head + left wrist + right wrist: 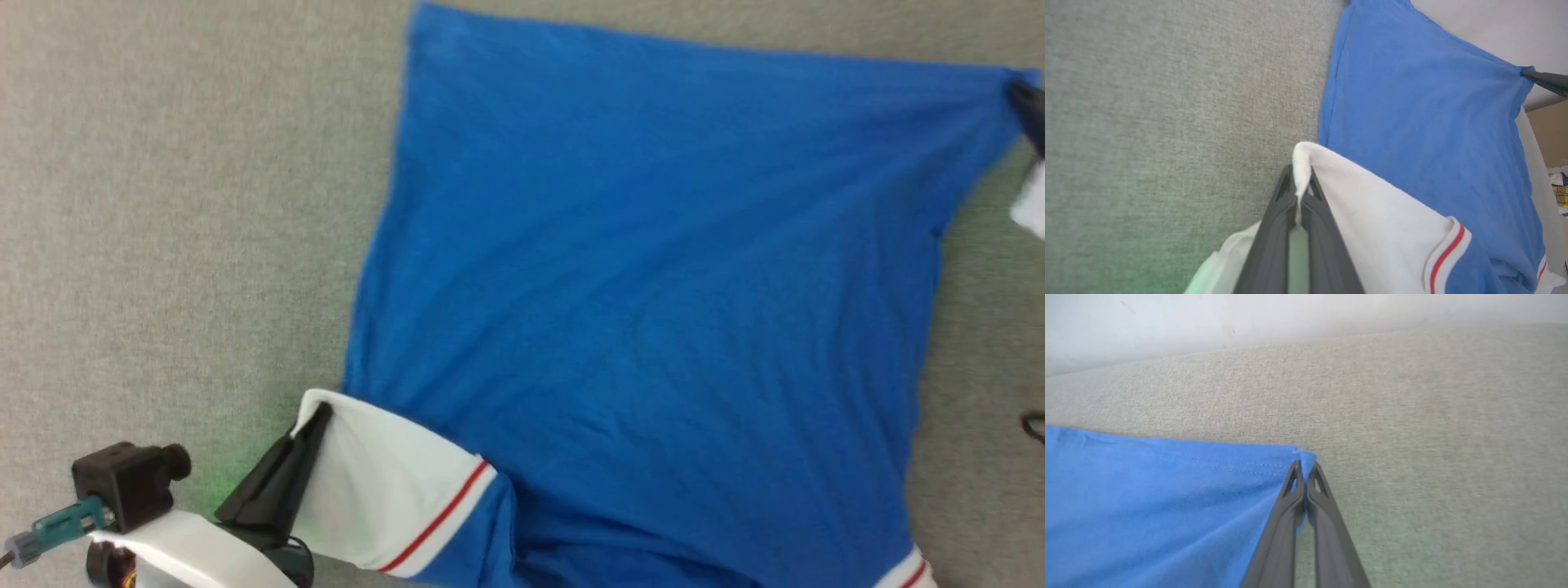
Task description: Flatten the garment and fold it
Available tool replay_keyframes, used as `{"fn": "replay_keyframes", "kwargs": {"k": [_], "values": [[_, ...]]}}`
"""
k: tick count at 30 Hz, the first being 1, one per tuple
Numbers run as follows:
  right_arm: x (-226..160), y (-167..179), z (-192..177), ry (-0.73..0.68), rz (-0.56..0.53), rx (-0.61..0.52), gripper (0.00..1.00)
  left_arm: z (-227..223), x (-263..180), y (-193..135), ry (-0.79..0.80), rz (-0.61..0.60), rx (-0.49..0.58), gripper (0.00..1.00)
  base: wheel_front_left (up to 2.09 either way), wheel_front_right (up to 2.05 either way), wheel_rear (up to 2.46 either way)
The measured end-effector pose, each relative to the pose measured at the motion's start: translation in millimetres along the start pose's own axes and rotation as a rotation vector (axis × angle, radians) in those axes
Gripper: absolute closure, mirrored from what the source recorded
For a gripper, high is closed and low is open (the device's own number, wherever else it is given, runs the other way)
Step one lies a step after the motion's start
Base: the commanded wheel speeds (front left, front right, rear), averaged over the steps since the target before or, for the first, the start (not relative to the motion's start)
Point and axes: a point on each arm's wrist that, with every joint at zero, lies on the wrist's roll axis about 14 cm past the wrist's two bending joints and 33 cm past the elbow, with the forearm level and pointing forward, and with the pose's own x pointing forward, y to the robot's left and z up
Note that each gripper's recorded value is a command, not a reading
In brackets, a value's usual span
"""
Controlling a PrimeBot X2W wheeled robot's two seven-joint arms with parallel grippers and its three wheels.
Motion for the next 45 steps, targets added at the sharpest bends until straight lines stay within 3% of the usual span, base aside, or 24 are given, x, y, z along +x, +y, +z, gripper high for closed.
{"fn": "replay_keyframes", "kwargs": {"k": [5, 12, 17, 22, 23, 28, 35, 40, 45], "values": [[-51, -58, -16, -0.059, -0.133, 0.106, 1.0, 7, -5, -7, -0.023, -0.019, 0.032, 1.0, 0.0, 0.0, 0.0], [-149, -151, -135, 0.061, -0.446, 0.33, 1.0, 18, -5, -30, -0.065, -0.09, 0.064, 1.0, 0.0, 0.0, 0.0], [-217, -178, -216, 0.163, -0.601, 0.458, 1.0, 22, -6, -41, -0.084, -0.118, 0.079, 1.0, 0.0, 0.0, 0.0], [-235, -176, -260, 0.168, -0.608, 0.592, 1.0, 23, -10, -47, -0.098, -0.132, 0.085, 1.0, 0.0, 0.0, 0.0], [-235, -176, -259, 0.144, -0.607, 0.595, 0.0, 23, -12, -48, -0.104, -0.136, 0.087, 1.0, 0.0, 0.0, 0.0], [-227, -168, -226, 0.012, -0.566, 0.514, 0.0, 27, -17, -57, -0.121, -0.161, 0.099, 1.0, 0.0, 0.0, 0.0], [-197, -127, -62, -0.305, -0.339, 0.234, 0.0, 30, -16, -70, -0.128, -0.2, 0.101, 1.0, 0.0, 0.0, 0.0], [-161, -84, -12, -0.281, -0.2, 0.068, 0.0, 32, -7, -74, -0.13, -0.217, 0.098, 1.0, 0.0, 0.0, 0.0], [-110, -50, -8, -0.144, -0.104, -0.048, 0.0, 29, 4, -71, -0.119, -0.22, 0.082, 1.0, 0.0, 0.0, 0.0]]}}
